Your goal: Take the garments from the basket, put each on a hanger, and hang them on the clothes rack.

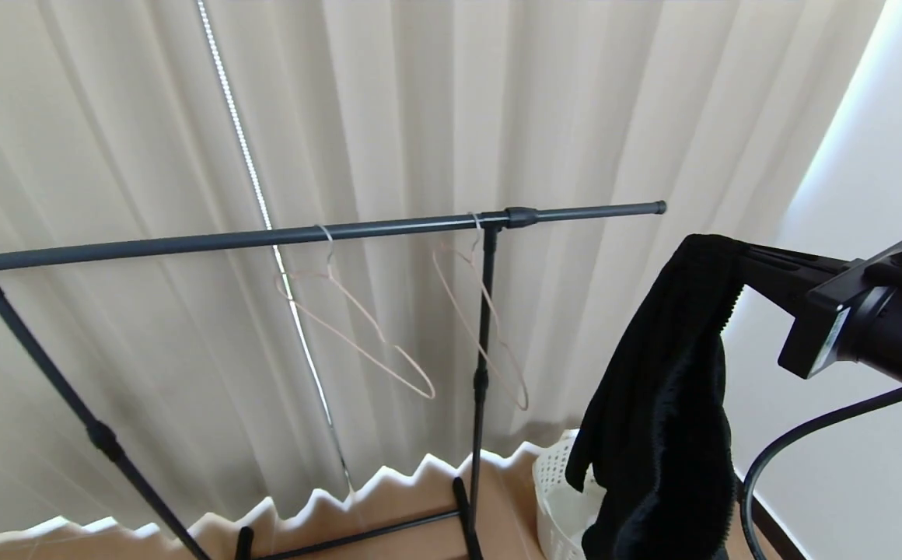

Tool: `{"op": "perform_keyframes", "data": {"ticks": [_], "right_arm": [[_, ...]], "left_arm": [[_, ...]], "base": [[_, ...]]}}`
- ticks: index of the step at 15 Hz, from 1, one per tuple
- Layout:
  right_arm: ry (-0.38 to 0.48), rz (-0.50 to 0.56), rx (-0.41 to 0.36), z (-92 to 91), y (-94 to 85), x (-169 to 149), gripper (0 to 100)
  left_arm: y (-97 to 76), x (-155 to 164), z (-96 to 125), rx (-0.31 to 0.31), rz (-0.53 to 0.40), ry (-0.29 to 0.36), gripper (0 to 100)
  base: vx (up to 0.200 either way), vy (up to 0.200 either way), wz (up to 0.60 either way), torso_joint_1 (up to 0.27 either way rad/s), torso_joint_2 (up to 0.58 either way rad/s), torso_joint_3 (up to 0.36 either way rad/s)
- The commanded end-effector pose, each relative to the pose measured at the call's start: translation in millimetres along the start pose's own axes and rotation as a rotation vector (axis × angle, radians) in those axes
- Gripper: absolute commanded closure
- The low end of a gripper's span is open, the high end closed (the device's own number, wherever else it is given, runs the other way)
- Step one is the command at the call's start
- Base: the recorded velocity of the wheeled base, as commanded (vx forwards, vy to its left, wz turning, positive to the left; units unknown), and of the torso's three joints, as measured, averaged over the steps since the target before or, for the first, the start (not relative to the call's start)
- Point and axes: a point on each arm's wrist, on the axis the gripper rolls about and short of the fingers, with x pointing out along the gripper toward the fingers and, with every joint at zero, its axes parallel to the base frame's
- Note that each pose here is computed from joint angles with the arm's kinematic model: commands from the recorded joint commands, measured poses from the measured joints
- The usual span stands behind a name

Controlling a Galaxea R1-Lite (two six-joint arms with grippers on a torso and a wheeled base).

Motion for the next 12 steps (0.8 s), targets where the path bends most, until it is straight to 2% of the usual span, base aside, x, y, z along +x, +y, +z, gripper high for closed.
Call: {"op": "perform_keyframes", "data": {"ticks": [1, 3, 9, 12], "right_arm": [[0.003, -0.002, -0.001, -0.5, -0.3, 0.9, 100], [0.002, -0.003, -0.001, -0.1, -0.3, 0.9, 100], [0.002, -0.003, -0.002, -0.1, -0.3, 0.9, 100], [0.003, -0.002, -0.007, -0.5, -0.3, 0.9, 100]], "left_arm": [[0.0, 0.0, 0.1, 0.0, -0.001, 0.0, 0], [0.0, 0.0, 0.1, 0.002, -0.001, 0.0, 0], [-0.1, 0.0, -0.1, 0.0, -0.003, 0.001, 0], [0.0, 0.0, -0.1, -0.001, -0.001, 0.001, 0]], "base": [[0.0, 0.0, 0.0, 0.0, 0.0, 0.0], [0.0, 0.0, 0.0, 0.0, 0.0, 0.0], [-0.2, 0.0, 0.0, 0.001, 0.0, 0.003], [0.0, 0.0, 0.0, 0.0, 0.0, 0.0]]}}
